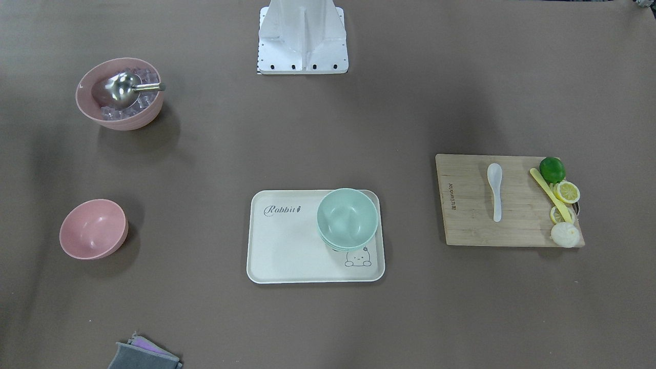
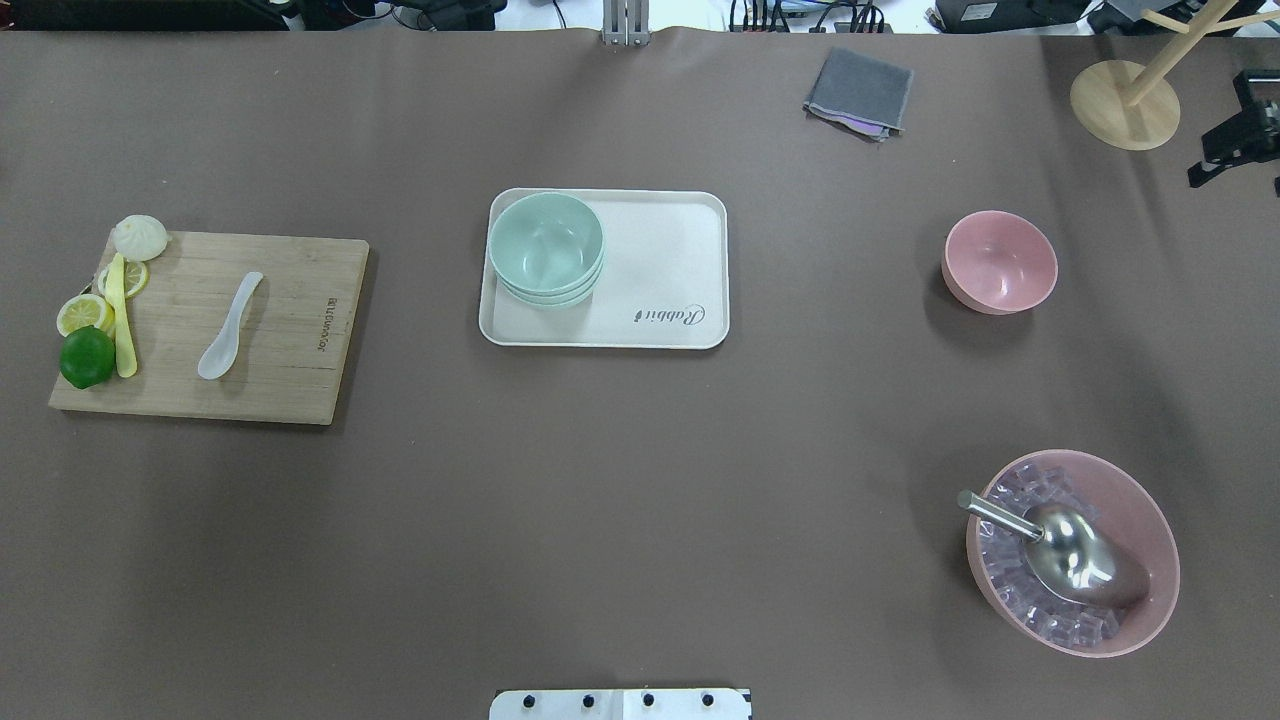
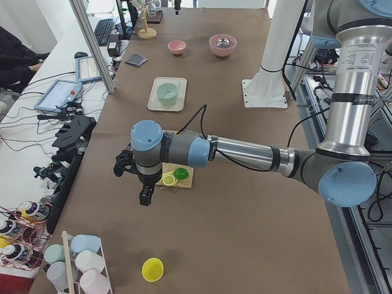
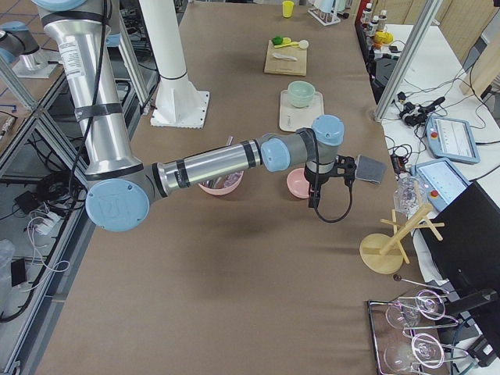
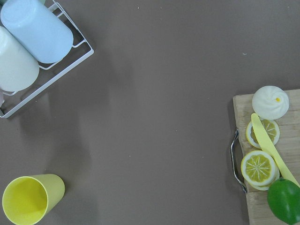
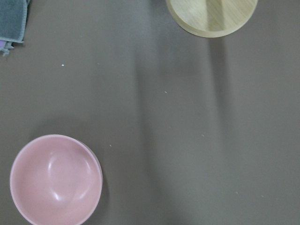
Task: Stack pink bowl on green and place spoon
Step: 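Reach the right gripper down to the rim of the small pink bowl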
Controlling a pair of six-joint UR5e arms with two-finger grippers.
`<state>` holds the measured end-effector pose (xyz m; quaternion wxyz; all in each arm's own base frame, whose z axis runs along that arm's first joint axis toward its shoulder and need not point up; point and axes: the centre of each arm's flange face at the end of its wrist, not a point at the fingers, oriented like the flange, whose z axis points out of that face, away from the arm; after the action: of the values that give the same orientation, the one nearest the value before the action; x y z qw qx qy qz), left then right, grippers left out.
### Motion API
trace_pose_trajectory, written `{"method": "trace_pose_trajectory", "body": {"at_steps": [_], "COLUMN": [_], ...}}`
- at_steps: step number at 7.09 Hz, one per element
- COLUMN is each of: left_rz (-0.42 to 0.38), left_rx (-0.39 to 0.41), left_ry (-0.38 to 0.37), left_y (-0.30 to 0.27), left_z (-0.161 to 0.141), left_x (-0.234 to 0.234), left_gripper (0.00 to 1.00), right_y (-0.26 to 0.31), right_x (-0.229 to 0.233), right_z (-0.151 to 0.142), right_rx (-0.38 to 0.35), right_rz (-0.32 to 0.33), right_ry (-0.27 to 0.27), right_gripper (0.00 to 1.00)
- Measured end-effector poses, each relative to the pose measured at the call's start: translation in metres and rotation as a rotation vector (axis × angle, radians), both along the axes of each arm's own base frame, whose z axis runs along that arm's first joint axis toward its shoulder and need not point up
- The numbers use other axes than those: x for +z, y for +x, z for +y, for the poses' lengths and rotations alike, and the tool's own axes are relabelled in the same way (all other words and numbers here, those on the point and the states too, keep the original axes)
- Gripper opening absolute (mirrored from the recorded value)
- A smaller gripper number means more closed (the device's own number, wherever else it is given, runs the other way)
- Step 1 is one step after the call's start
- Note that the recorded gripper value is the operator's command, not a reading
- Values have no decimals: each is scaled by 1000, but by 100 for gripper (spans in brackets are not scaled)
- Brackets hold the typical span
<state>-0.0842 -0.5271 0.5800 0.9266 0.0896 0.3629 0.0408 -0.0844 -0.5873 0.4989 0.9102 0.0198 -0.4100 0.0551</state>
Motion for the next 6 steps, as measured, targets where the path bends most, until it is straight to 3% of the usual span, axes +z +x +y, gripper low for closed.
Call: {"method": "trace_pose_trajectory", "body": {"at_steps": [2, 6], "left_rz": [2, 4], "left_rx": [-4, -11], "left_ry": [2, -5], "left_y": [0, 0], "left_z": [-1, 0], "left_x": [-2, -2], "left_gripper": [97, 97], "right_y": [-58, -123], "right_x": [33, 53], "right_z": [-10, 3], "right_rx": [35, -32], "right_rz": [-70, -124], "right_ry": [21, 61], "right_gripper": [100, 96]}}
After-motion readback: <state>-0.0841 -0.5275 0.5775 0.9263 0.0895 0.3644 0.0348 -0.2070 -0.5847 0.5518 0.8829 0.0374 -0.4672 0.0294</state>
